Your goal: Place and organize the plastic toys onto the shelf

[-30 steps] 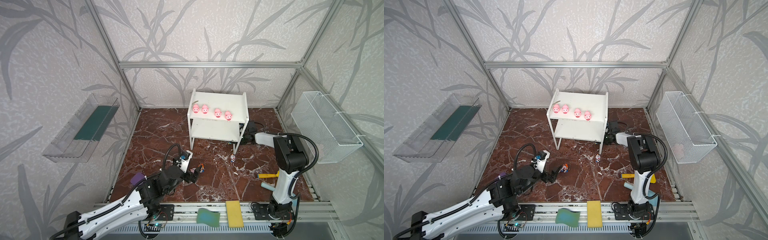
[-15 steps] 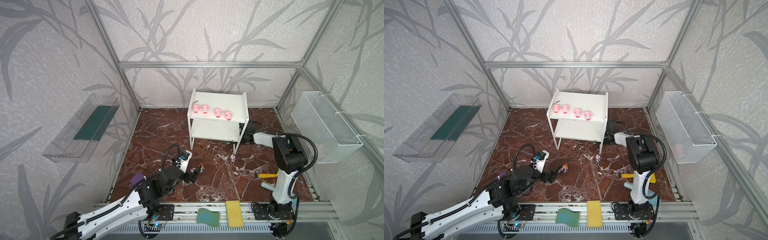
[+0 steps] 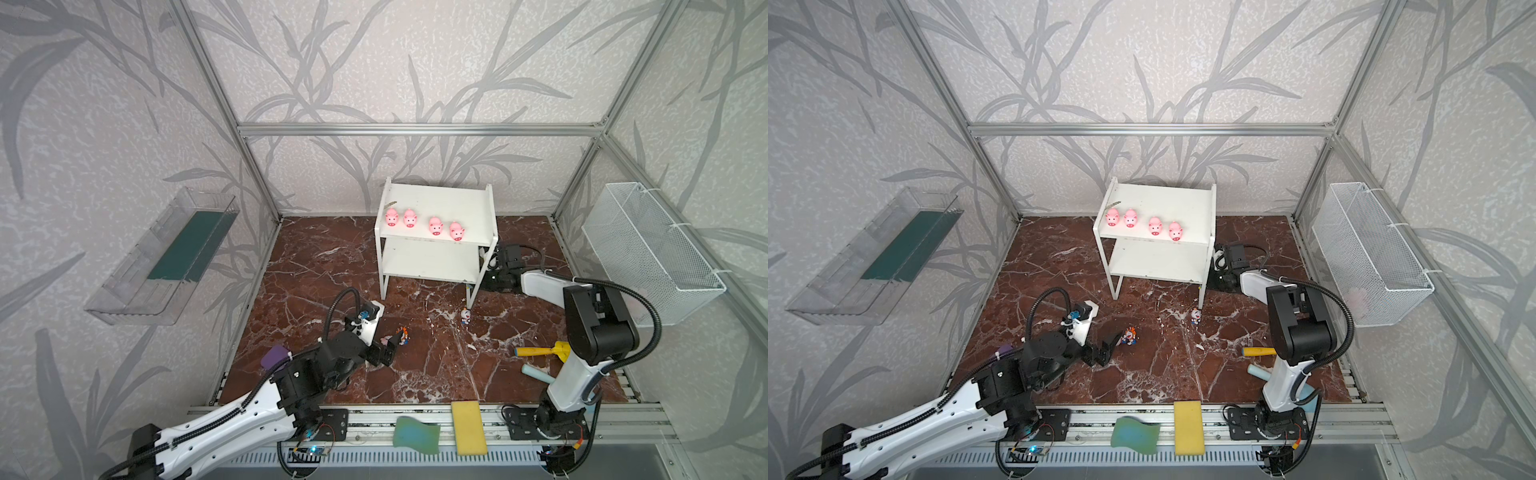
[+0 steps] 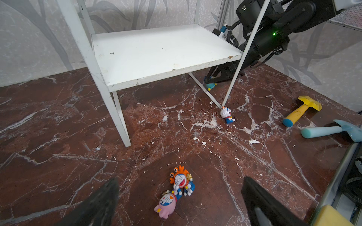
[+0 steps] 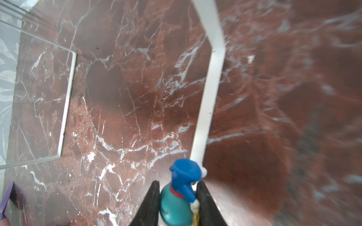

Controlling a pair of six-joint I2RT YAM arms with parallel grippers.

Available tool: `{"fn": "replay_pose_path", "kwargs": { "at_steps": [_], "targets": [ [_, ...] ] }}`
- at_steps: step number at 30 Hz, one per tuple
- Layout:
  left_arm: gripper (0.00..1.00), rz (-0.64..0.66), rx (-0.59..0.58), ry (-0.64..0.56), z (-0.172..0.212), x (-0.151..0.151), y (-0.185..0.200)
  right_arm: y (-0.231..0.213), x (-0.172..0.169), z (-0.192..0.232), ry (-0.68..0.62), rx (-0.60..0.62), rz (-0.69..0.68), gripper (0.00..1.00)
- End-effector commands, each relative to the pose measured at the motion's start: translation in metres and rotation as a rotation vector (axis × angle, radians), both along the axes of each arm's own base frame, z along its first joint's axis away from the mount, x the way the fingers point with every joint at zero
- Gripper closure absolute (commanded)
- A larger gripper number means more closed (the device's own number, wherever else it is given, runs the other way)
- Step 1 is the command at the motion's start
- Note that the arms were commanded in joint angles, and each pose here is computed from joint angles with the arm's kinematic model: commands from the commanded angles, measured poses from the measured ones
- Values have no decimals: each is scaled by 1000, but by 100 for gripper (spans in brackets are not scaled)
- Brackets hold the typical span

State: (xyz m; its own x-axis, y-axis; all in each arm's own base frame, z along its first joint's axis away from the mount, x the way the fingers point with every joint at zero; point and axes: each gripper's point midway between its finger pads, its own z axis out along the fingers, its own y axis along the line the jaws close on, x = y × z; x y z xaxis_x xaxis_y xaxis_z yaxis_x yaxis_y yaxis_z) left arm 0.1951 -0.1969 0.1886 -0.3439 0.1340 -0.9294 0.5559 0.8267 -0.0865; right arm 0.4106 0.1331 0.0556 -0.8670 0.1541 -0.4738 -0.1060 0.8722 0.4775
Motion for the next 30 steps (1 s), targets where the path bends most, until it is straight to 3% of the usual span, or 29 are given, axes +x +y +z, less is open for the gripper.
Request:
{"fn": "replay_pose_path", "kwargs": {
  "at_steps": [1, 7, 13, 16, 20, 23, 30],
  "targets": [
    [1, -5, -10, -7, 2, 1, -3, -16, -12, 11, -4, -42, -51, 77],
    [1, -15, -28, -17, 5, 1, -6, -37, -47, 14, -9, -102, -179, 77],
    [1, 4, -9, -4, 1, 2, -2, -41, -99, 13, 0, -218, -231, 76],
    [1, 20, -1, 17, -5, 1, 1, -37, -127, 7, 2, -208, -237, 76],
    [1, 47, 5, 61, -17, 0, 6, -26, -161, -2, 13, -209, -196, 73],
    [1, 65, -3, 102, -27, -2, 9, -13, -176, -2, -20, -197, -133, 64],
    [1, 104, -18, 191, -47, -6, 14, 38, -197, 31, -230, -178, 138, 45]
  ]
}}
